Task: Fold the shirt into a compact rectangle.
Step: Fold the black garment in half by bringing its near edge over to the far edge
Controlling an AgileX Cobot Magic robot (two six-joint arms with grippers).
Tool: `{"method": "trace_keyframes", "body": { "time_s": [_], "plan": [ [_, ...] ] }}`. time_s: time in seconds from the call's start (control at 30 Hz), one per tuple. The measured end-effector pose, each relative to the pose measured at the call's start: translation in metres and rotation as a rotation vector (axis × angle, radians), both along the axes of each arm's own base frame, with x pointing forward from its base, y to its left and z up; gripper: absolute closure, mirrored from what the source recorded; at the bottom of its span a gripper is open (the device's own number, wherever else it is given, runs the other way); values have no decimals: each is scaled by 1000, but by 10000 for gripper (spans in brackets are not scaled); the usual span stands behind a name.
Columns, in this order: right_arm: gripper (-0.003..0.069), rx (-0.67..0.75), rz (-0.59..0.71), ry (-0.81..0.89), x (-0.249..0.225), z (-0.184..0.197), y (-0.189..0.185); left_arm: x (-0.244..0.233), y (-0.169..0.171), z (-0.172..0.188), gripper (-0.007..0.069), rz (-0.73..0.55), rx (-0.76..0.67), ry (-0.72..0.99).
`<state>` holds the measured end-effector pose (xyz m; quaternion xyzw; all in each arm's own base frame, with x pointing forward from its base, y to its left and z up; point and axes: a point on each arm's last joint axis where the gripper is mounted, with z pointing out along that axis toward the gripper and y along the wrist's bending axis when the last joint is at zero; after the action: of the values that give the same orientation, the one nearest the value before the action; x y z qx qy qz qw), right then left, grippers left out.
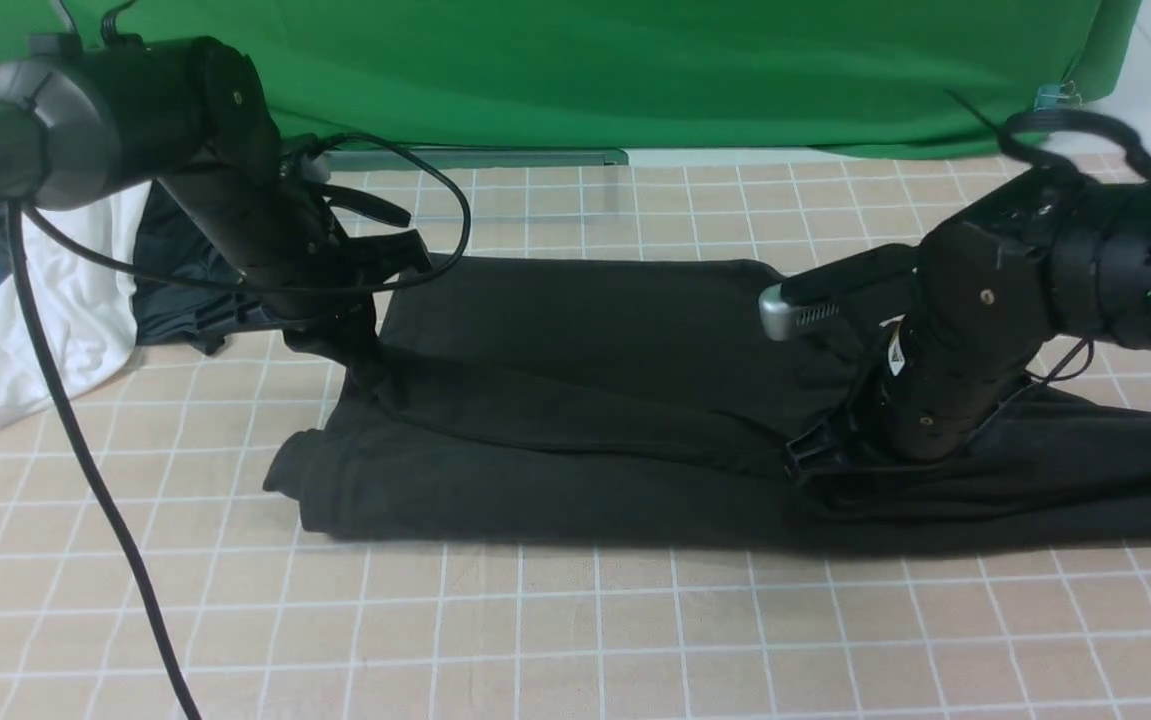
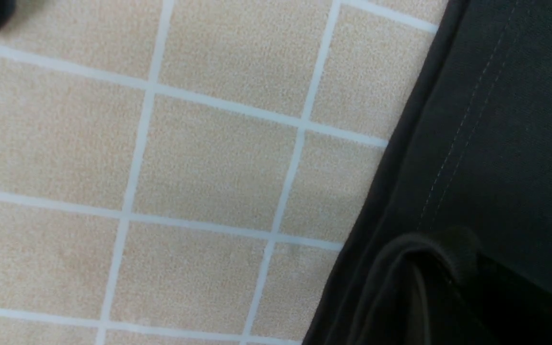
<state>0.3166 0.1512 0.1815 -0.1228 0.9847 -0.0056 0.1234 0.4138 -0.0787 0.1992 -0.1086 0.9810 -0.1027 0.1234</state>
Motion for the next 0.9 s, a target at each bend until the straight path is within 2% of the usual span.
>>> {"method": "trace_keyframes", "body": {
  "time_s": [0.07,0.17,0.23,0.33,0.57,0.9],
  "plan": [
    [245,8,2,-13,1,-1,1,0,0,0,606,0,1,0],
    [382,11,26,-35,3,0,2,0,0,0,606,0,1,0],
    [528,-1,68,-41,5,0,0,0,0,0,606,-1,2,0],
    [610,-4,71,-44,8,-1,-5,0,0,0,606,-3,6,-1],
    [616,-1,2,-80,30,15,-32,3,0,11,606,-5,3,-28],
    [616,35,2,-210,56,53,-32,25,-2,56,606,-4,-10,-189]
  ]
}}
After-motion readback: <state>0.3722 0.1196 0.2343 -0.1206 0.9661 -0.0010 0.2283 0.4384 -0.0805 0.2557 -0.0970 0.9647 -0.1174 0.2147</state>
